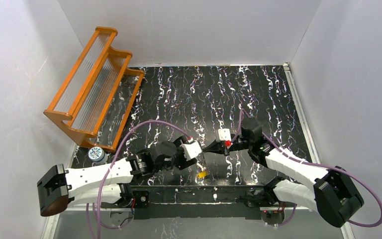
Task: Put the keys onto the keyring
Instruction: Place the keyring at the center of the board.
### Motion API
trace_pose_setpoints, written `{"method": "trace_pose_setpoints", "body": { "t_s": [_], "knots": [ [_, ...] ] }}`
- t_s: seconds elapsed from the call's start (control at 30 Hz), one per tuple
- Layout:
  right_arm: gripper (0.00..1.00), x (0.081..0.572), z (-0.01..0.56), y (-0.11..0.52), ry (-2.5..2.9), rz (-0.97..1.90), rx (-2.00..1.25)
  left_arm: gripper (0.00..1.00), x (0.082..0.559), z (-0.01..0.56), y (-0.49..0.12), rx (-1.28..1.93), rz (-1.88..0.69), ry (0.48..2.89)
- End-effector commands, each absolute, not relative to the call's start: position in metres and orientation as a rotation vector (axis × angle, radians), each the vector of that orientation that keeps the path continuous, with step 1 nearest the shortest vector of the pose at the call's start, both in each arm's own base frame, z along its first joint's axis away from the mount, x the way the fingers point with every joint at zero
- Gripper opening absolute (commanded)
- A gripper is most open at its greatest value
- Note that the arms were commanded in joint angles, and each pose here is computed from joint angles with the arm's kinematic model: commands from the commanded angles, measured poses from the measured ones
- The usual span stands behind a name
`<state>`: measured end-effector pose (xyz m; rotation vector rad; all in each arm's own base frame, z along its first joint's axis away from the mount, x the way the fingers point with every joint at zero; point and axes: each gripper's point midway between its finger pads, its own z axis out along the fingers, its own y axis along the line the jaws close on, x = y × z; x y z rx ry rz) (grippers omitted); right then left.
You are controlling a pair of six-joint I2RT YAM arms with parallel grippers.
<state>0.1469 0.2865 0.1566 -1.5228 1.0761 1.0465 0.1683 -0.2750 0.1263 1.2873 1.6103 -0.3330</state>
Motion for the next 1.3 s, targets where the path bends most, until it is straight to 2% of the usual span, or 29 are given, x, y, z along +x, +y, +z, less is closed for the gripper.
{"method": "trace_pose_setpoints", "body": {
  "t_s": [0.0,0.17,0.33,0.47,0.6,0.9,0.93,1.07,1.13,1.17,1.2,1.27],
  "knots": [
    [0.01,0.145,0.166,0.288,1.014,1.041,-1.523,0.59,0.173,0.143,-0.28,1.159,-0.525,1.646],
    [0.01,0.14,0.164,0.286,1.001,1.058,-1.544,0.59,0.171,0.149,-0.287,1.076,-0.785,1.641],
    [0.01,0.137,0.164,0.285,0.992,1.06,-1.557,0.58,0.18,0.17,-0.288,0.799,-1.057,1.649],
    [0.01,0.137,0.162,0.285,0.997,1.066,-1.56,0.59,0.189,0.18,-0.283,0.618,-1.167,1.664],
    [0.01,0.146,0.159,0.287,1.055,1.052,-1.534,0.59,0.197,0.179,-0.276,0.52,-1.189,1.692],
    [0.04,0.18,0.116,0.294,1.473,1.064,-1.441,0.62,0.223,0.156,-0.258,0.399,-1.007,1.844],
    [0.08,0.183,0.111,0.293,1.511,1.058,-1.426,0.63,0.224,0.154,-0.257,0.402,-0.986,1.862],
    [0.36,0.192,0.104,0.297,1.595,1.068,-1.362,0.67,0.235,0.159,-0.249,0.414,-0.869,1.894],
    [0.51,0.203,0.112,0.3,1.601,1.034,-1.311,0.78,0.244,0.163,-0.24,0.396,-0.787,1.903],
    [0.7,0.213,0.118,0.299,1.603,0.984,-1.275,0.9,0.249,0.165,-0.235,0.379,-0.745,1.902],
    [0.94,0.221,0.124,0.298,1.6,0.941,-1.249,0.97,0.255,0.167,-0.229,0.351,-0.693,1.904],
    [0.99,0.238,0.139,0.295,1.596,0.847,-1.185,0.99,0.268,0.168,-0.217,0.295,-0.59,1.918]
  ]
}}
